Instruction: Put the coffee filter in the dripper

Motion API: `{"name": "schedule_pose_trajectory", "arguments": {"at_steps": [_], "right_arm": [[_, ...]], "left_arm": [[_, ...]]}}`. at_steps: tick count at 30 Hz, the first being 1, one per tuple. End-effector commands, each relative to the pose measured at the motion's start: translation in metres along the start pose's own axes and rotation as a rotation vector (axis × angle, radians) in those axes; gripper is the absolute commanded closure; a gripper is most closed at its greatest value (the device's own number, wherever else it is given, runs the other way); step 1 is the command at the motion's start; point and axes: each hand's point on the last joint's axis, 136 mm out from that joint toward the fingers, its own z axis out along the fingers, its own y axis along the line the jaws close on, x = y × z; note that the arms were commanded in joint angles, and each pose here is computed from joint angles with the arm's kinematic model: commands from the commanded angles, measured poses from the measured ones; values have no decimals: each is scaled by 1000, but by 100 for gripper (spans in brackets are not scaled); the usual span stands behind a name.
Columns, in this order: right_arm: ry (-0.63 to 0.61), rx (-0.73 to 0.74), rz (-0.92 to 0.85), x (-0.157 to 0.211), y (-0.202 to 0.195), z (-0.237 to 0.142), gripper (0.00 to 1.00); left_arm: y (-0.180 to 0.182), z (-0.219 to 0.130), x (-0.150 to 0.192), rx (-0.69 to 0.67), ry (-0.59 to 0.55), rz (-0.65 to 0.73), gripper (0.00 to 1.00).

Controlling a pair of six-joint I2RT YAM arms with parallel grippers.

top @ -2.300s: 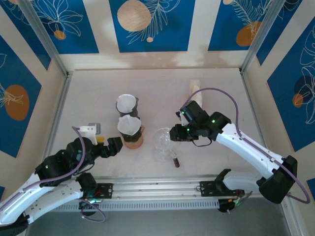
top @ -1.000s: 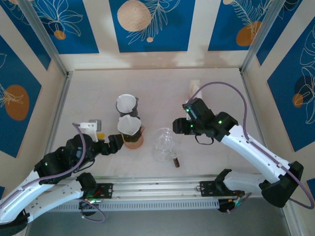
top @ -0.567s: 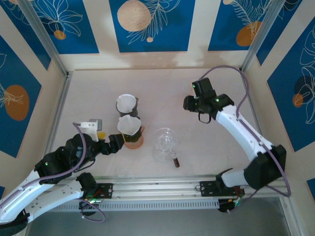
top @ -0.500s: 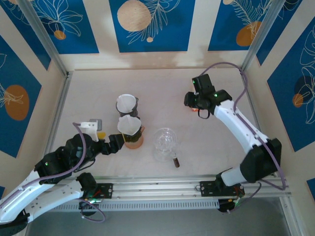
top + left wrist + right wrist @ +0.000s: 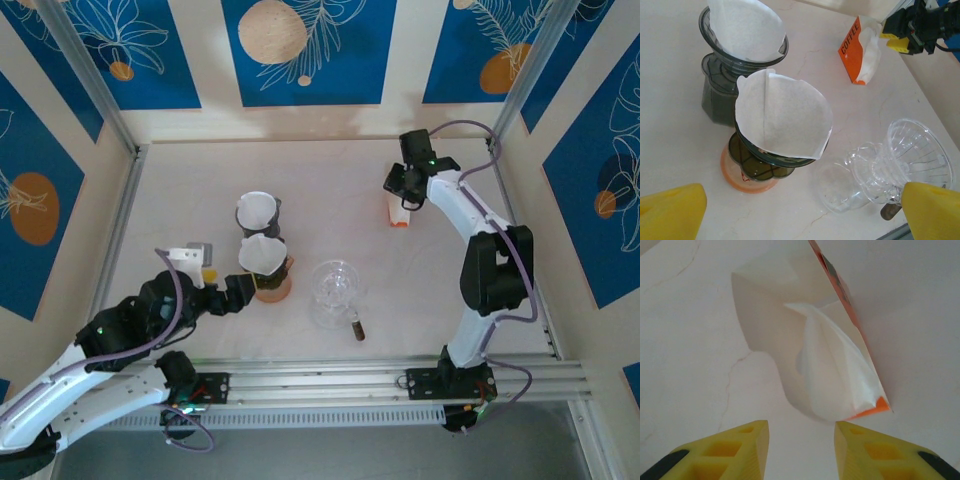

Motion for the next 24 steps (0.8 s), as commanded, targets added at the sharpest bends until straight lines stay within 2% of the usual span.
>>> {"name": "schedule_pose_trajectory", "arguments": {"at_steps": [1,9,22,24], "right_arm": [[-27,-55,73,-15,14,-2,60],[-23,-43,176,-24,5,13,61],[29,-45,185,-23,8,38,62],[30,-36,185,-23,5,41,64]], "left_arm": [[0,-1,-6,0,-23,23,0],[3,-2,-8,-15,-33,35,0],[5,-1,-8,-29,-38,41,0],[6,-1,-8,-30,-38,41,0]]}}
